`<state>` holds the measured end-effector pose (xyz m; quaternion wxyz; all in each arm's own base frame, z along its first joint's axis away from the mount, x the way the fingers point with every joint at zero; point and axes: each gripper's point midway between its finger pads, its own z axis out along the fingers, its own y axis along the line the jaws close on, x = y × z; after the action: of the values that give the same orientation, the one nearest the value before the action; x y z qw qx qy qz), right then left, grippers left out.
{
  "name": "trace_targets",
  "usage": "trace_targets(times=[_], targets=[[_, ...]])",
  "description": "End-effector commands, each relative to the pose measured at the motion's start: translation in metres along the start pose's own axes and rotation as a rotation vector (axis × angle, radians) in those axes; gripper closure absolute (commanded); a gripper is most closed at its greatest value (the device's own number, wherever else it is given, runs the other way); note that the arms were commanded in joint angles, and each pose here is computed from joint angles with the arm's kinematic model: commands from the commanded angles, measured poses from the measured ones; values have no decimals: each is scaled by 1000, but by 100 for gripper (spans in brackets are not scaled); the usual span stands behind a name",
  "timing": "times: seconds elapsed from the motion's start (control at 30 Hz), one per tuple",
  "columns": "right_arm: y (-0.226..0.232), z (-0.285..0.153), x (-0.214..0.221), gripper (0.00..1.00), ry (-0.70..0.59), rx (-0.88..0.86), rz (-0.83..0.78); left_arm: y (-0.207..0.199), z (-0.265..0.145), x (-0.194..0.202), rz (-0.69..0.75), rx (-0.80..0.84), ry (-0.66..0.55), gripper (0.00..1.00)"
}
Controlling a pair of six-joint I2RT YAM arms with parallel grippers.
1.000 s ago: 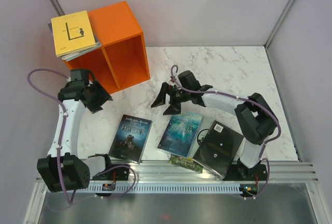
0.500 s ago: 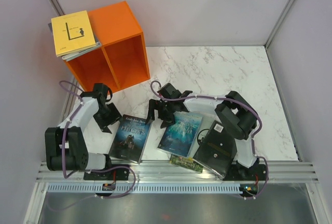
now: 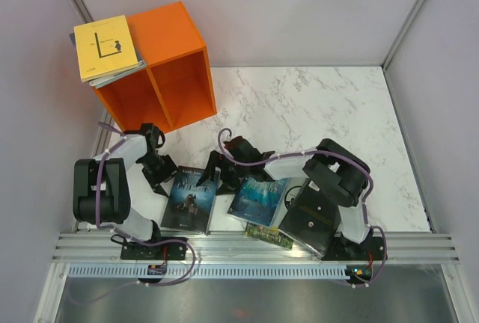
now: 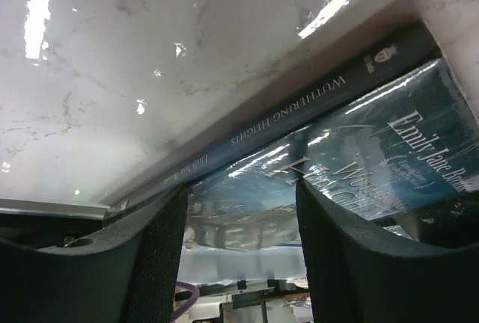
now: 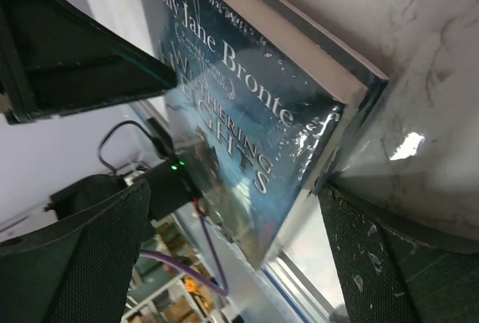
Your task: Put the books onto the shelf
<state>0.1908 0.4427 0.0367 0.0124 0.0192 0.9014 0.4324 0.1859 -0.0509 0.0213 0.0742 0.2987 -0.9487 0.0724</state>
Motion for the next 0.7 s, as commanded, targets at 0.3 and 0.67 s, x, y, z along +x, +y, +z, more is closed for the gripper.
trace_targets(times=[0.3,0.67], targets=[[-88,39,28,4,-43,86,184,-72,9,27,69,524,-27,41],[-28,-5,11,100,-73,29,-20,-92,-42,30,99,683,-127,41]])
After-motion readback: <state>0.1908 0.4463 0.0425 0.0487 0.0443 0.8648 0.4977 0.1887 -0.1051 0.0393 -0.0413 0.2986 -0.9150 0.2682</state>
